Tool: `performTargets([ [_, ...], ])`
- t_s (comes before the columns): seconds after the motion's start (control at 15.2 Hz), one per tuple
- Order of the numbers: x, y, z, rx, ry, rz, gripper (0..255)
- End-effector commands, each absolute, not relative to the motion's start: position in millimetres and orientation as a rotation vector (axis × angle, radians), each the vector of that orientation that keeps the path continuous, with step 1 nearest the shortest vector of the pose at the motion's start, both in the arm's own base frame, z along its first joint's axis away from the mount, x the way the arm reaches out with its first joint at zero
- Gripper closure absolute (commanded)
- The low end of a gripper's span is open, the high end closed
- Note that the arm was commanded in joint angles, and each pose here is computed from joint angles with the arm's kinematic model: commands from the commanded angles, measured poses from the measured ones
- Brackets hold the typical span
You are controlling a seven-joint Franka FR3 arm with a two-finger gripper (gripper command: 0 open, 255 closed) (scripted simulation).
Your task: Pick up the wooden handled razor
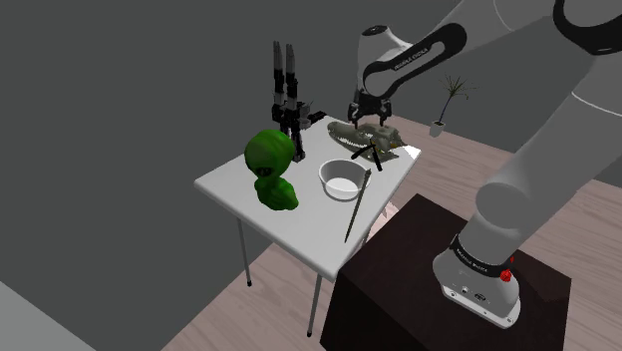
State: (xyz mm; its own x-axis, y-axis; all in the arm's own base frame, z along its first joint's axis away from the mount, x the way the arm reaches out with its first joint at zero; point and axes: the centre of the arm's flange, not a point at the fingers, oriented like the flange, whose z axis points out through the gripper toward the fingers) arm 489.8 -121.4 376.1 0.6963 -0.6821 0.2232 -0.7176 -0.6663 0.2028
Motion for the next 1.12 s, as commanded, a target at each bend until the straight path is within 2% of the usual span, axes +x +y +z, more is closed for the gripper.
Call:
performTargets([
  [0.0, 503, -140, 360, 2.575, -1.186, 0.194, 0],
  [0.59, 541, -222, 299, 2.316, -1.468, 0.218, 0],
  [1.06, 541, -222, 262, 2.316, -1.468, 0.218, 0],
])
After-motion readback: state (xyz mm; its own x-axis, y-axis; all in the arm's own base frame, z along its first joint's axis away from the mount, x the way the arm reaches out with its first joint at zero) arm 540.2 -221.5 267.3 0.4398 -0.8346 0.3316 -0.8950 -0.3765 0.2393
